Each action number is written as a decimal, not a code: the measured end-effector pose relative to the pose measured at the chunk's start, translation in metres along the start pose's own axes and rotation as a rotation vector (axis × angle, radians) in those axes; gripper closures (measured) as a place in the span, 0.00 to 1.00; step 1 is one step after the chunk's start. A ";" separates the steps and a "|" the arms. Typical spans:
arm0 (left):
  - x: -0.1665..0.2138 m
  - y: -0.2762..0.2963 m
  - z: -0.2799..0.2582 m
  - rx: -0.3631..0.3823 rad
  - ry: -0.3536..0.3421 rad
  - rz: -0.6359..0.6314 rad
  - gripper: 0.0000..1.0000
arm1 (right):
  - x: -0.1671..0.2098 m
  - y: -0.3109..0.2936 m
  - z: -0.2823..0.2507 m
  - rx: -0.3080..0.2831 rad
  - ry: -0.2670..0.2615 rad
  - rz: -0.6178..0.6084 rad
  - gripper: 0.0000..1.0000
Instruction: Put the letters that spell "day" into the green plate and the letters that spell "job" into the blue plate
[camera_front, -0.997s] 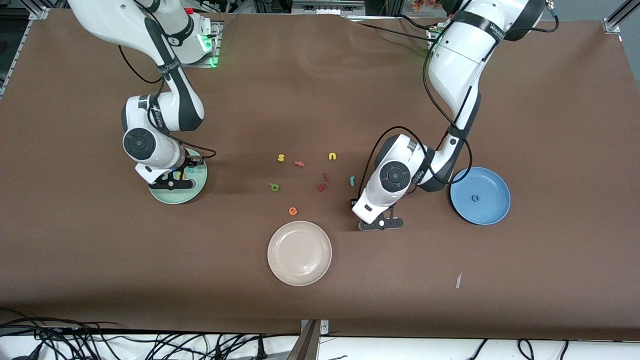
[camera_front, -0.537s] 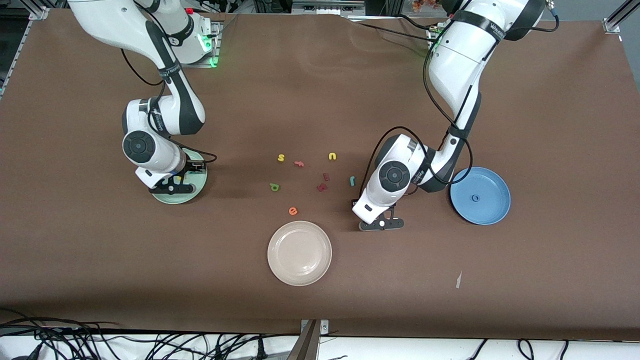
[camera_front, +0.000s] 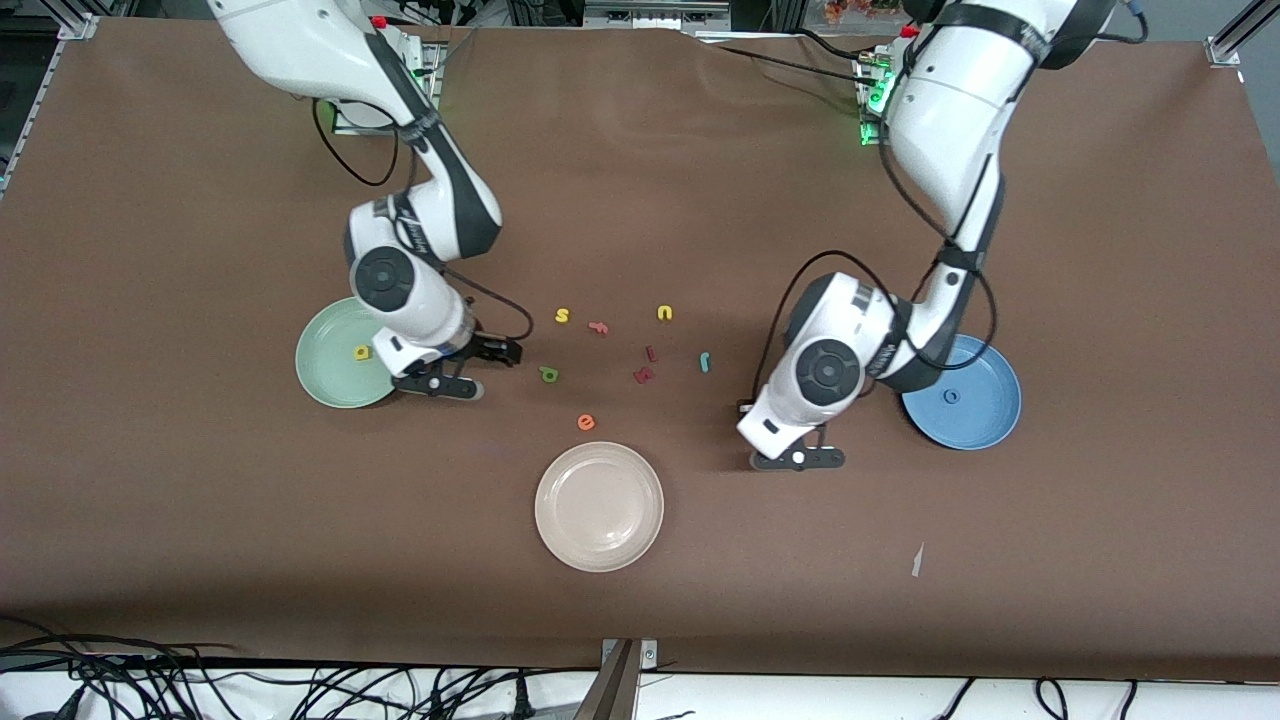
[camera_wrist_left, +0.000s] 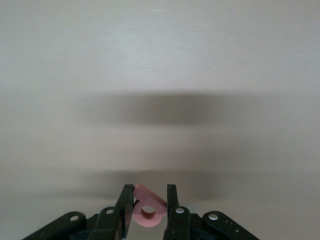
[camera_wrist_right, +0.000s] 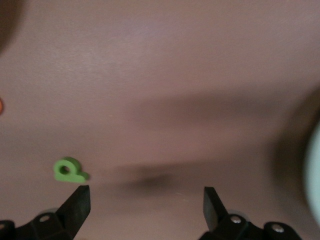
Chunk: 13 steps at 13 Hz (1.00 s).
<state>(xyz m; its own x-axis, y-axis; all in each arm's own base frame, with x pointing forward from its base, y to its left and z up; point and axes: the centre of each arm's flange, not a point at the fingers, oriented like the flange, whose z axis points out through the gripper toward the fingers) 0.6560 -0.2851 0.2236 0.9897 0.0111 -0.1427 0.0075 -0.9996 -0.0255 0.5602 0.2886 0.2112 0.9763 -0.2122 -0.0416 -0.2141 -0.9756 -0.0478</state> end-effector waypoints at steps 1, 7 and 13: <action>0.004 -0.021 -0.010 0.012 -0.016 0.033 0.69 | -0.008 -0.017 0.012 0.009 0.017 0.051 0.00; 0.006 -0.178 -0.028 0.060 -0.074 0.217 0.69 | -0.014 -0.049 0.029 0.057 0.072 0.172 0.02; -0.029 -0.250 0.008 0.066 -0.031 0.330 0.63 | -0.021 -0.062 0.045 0.029 0.083 0.118 0.30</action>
<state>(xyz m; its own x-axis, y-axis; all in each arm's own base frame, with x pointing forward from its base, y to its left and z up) 0.6244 -0.0352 0.2261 0.9323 -0.3114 -0.1839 -0.3231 -0.9457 -0.0365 0.5515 0.3561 0.1698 0.9432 -0.3306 0.0338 -0.3274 -0.9418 -0.0764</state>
